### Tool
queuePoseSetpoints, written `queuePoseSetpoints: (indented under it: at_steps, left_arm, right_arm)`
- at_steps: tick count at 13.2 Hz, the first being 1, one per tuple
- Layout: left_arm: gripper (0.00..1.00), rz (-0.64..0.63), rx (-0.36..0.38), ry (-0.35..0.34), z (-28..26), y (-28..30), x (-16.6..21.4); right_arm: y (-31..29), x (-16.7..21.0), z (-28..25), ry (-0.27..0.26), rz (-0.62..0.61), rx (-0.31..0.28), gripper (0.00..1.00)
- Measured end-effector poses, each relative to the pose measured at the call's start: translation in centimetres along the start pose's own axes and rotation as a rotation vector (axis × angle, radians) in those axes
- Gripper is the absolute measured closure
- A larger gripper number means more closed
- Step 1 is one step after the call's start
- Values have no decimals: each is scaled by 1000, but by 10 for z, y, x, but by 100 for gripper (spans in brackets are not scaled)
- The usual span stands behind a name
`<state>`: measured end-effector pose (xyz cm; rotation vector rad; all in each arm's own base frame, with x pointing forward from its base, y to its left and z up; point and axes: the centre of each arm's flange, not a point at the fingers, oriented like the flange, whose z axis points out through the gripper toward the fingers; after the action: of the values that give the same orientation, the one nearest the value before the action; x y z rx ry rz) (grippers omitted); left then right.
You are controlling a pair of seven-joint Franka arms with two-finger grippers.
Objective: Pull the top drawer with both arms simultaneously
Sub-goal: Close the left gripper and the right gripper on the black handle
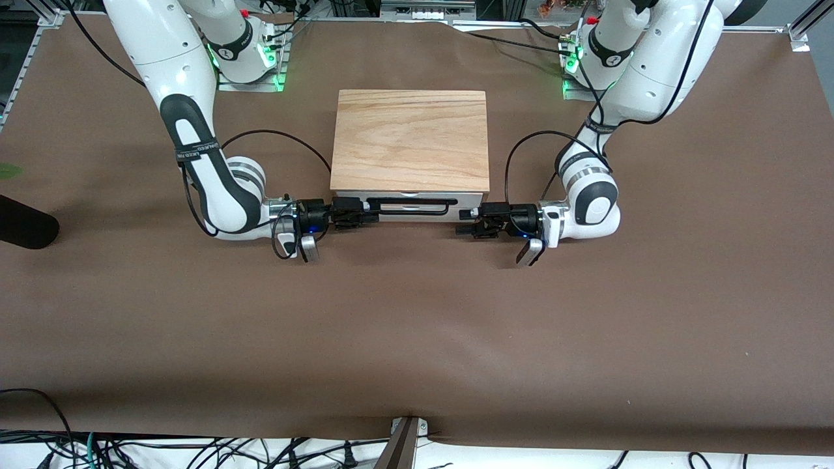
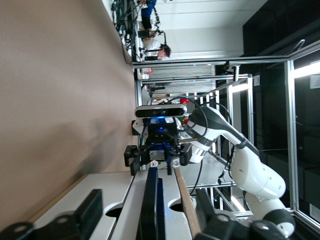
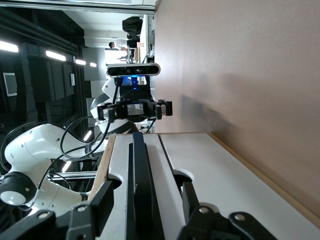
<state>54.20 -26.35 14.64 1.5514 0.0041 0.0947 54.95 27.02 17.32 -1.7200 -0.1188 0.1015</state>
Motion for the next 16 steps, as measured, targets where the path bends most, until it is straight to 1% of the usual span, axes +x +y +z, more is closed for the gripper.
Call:
queuePoseSetpoints:
  at_steps: [1, 2, 3, 5, 6, 7, 8, 9, 10, 12, 15, 16]
  left_arm:
    - [26, -9, 11, -1, 5, 0, -1]
    - [26, -20, 23, -1, 9, 1, -3]
    - [33, -28, 33, -2, 13, 3, -5]
    - [34, -61, 45, -6, 22, 12, -8]
    - [34, -78, 47, -8, 23, 18, -10]
    - [33, -92, 52, -8, 22, 23, -13]
    - [33, -101, 57, -8, 21, 24, -17]
    - [33, -110, 62, -10, 19, 23, -22]
    - [33, -118, 66, -11, 18, 21, -26]
    - [34, -125, 73, -9, 16, 19, -28]
    - [35, -125, 74, -9, 16, 19, -29]
    - [42, -125, 74, -9, 16, 19, -29]
  right_arm:
    - [0, 0, 0, -1, 0, 4, 41]
    - [-1, 0, 1, -2, -1, 6, 43]
    - [-1, 0, 1, -2, -2, 7, 46]
    - [-1, -1, 2, -6, -3, 10, 48]
    - [-2, -2, 4, -9, -3, 10, 56]
    - [-2, -2, 6, -12, -4, 10, 59]
    - [-2, -3, 8, -16, -4, 10, 60]
    - [-2, -3, 9, -18, -5, 10, 63]
    - [-2, -4, 10, -19, -5, 10, 63]
    - [-2, -4, 9, -18, -11, 10, 81]
    - [-2, -4, 9, -18, -27, 11, 81]
    - [-2, -4, 9, -18, -27, 11, 81]
